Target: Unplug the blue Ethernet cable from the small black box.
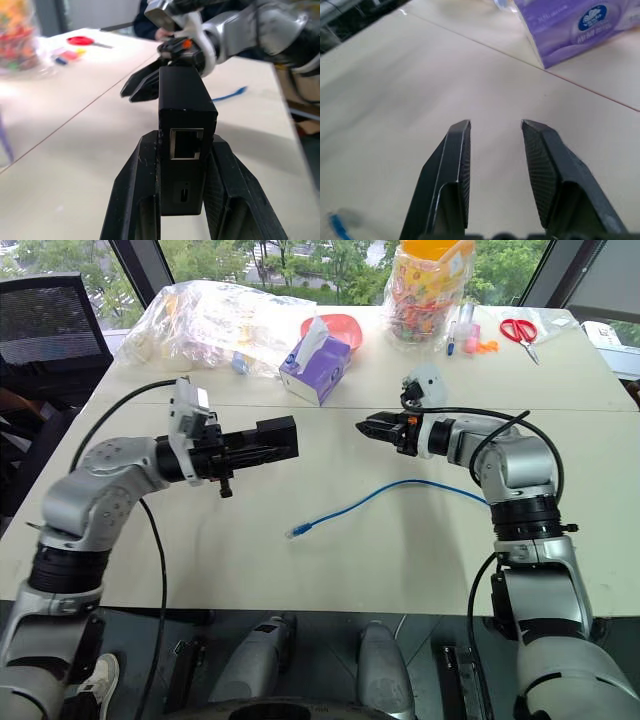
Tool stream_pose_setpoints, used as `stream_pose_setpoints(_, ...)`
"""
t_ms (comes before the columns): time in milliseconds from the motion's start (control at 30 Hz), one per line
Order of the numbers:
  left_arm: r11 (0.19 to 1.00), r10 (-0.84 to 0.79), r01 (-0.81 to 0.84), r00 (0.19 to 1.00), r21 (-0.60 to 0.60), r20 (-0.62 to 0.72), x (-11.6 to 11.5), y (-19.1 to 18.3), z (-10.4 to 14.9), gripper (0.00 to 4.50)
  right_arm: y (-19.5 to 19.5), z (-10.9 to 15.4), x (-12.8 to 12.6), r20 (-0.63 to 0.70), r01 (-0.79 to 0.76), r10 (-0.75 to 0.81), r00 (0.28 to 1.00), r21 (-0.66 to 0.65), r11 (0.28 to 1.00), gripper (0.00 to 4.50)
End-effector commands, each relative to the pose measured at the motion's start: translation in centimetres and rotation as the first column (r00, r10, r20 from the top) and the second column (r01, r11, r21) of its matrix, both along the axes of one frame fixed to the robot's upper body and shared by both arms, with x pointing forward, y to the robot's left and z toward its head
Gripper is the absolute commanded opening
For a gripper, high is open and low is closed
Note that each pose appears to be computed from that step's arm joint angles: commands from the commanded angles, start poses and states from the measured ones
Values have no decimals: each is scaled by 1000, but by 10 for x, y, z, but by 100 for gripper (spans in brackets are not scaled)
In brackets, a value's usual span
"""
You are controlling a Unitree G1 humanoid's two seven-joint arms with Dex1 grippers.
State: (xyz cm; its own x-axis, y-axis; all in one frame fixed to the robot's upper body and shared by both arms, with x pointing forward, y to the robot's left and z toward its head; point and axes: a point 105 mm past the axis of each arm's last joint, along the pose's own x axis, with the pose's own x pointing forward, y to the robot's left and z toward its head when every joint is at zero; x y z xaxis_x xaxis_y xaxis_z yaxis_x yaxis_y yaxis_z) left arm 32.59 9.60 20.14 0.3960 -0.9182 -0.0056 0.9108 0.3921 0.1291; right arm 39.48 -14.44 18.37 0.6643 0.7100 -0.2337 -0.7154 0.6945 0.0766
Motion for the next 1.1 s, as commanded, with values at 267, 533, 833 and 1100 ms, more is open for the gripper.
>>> stream_pose_setpoints(267, 978, 208, -209, 977, 3, 55, 48, -8, -60, 51, -24, 21, 8, 128, 169, -165, 978, -22, 985, 162)
stream_pose_setpoints(533, 979, 203, -203, 979, -3, -10, 52, -12, -87, 188, -39, 13, -10, 130, 213, -203, 971, -69, 975, 168)
stream_pose_setpoints(833, 975, 218, -219, 976, 38, 16, 49, 5, -81, 445, -37, 0, -54, 94, 54, -40, 995, -160, 986, 168)
stream_pose_setpoints(1100, 977, 211, -211, 978, 39, 11, 27, 26, -55, 445, -43, 6, -86, 75, -40, 57, 996, -208, 977, 168)
